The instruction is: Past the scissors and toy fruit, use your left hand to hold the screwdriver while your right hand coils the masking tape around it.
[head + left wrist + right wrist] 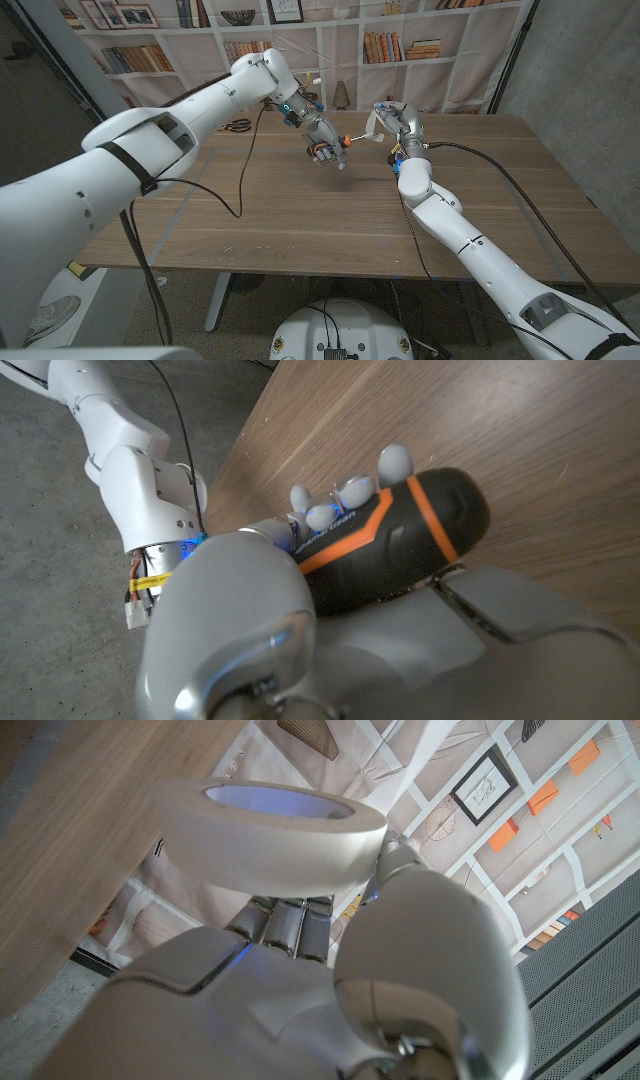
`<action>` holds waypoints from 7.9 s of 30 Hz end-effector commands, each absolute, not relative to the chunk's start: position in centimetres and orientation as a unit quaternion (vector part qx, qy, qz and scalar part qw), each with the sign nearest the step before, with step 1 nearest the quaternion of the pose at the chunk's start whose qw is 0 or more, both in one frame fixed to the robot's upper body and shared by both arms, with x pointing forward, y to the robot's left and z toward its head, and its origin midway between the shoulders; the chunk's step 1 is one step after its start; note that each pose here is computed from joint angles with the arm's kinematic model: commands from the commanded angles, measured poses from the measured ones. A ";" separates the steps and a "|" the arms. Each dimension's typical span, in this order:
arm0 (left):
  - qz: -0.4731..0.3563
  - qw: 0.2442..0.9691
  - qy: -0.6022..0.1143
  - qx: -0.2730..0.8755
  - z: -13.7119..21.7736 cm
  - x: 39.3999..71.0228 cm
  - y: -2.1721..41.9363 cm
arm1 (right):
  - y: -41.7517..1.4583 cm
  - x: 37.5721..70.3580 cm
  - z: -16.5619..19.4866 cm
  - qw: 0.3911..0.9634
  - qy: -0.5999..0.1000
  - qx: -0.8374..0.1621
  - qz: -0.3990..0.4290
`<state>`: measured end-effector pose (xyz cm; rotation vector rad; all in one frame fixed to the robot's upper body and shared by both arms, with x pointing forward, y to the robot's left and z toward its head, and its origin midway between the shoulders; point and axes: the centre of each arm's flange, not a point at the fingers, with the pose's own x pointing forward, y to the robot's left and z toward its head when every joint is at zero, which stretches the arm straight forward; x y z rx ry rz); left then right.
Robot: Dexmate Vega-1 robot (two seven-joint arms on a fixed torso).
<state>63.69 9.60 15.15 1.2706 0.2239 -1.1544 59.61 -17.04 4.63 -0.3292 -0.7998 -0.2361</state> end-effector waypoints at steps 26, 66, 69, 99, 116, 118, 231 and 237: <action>-0.288 0.736 0.040 0.611 15.8 64.9 9.7 | -18.6 53.0 7.2 0.860 -0.482 -0.134 -0.099; -0.253 0.828 -0.069 0.495 16.8 67.4 10.4 | -19.5 47.2 3.2 0.865 -0.433 -0.217 -0.129; -0.254 0.836 -0.080 0.480 16.9 67.3 10.4 | -19.6 47.5 2.6 0.873 -0.421 -0.214 -0.121; -0.380 0.826 -0.040 0.415 17.2 65.9 10.1 | -19.4 51.6 -0.8 0.890 -0.355 -0.263 -0.110; -0.474 0.781 0.006 0.407 16.6 65.1 9.2 | -19.0 55.8 -0.5 0.884 -0.336 -0.297 -0.129; -0.483 0.770 0.011 0.417 16.4 64.8 8.9 | -18.8 56.5 -0.1 0.883 -0.339 -0.297 -0.127; -0.466 0.730 0.067 0.495 14.8 64.2 9.0 | -20.9 48.6 4.1 0.776 -0.497 -0.271 -0.278; -0.465 0.730 0.070 0.497 14.8 64.4 8.8 | -21.1 49.0 4.0 0.778 -0.489 -0.281 -0.278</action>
